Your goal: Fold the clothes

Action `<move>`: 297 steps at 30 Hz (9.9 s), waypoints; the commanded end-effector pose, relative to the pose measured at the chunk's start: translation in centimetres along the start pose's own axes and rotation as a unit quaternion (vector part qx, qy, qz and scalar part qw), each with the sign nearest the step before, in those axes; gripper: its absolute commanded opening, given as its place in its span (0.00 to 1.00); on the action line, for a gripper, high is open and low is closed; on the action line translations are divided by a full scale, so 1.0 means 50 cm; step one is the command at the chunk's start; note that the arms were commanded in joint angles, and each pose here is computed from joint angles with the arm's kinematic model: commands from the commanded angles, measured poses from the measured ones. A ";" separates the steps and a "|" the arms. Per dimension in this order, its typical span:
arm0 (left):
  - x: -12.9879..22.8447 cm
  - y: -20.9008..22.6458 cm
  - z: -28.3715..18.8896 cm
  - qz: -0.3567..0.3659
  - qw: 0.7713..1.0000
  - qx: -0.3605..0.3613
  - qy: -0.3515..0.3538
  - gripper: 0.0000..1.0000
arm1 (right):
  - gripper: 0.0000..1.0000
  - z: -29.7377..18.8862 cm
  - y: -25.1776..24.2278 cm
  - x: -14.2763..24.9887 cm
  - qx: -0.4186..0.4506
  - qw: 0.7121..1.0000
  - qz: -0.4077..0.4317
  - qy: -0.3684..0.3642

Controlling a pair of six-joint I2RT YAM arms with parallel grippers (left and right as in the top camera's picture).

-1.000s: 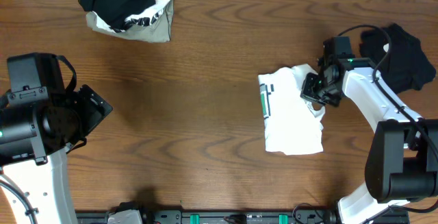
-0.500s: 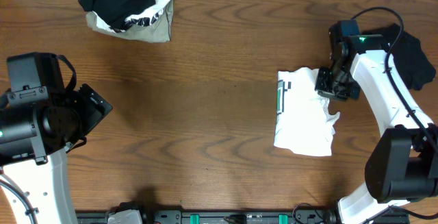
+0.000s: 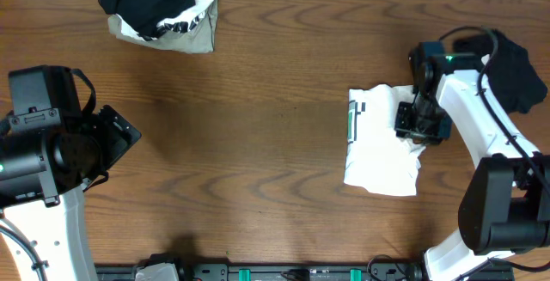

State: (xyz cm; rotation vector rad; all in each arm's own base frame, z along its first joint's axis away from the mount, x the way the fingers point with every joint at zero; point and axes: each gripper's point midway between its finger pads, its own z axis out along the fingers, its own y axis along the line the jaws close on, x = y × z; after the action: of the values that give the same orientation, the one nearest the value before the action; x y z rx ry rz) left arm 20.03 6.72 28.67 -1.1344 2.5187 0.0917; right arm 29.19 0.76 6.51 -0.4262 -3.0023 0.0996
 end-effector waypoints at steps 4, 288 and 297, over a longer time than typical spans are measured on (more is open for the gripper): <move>-0.003 0.007 0.003 0.006 1.000 -0.010 -0.001 0.98 | 0.39 0.038 0.076 0.033 -0.113 0.989 -0.096 0.022; -0.003 0.002 0.031 0.011 0.999 -0.028 0.026 0.98 | 0.46 0.068 0.132 0.144 -0.184 0.963 0.196 -0.007; -0.003 0.002 0.031 0.011 0.999 -0.028 0.026 0.98 | 0.35 0.068 0.133 0.127 -0.187 0.959 0.210 -0.023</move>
State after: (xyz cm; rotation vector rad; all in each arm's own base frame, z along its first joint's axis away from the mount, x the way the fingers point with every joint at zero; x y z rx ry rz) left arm 20.68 6.85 27.56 -1.1490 2.5770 0.1116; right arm 24.39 8.82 3.12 -1.0673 -2.9228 -0.4244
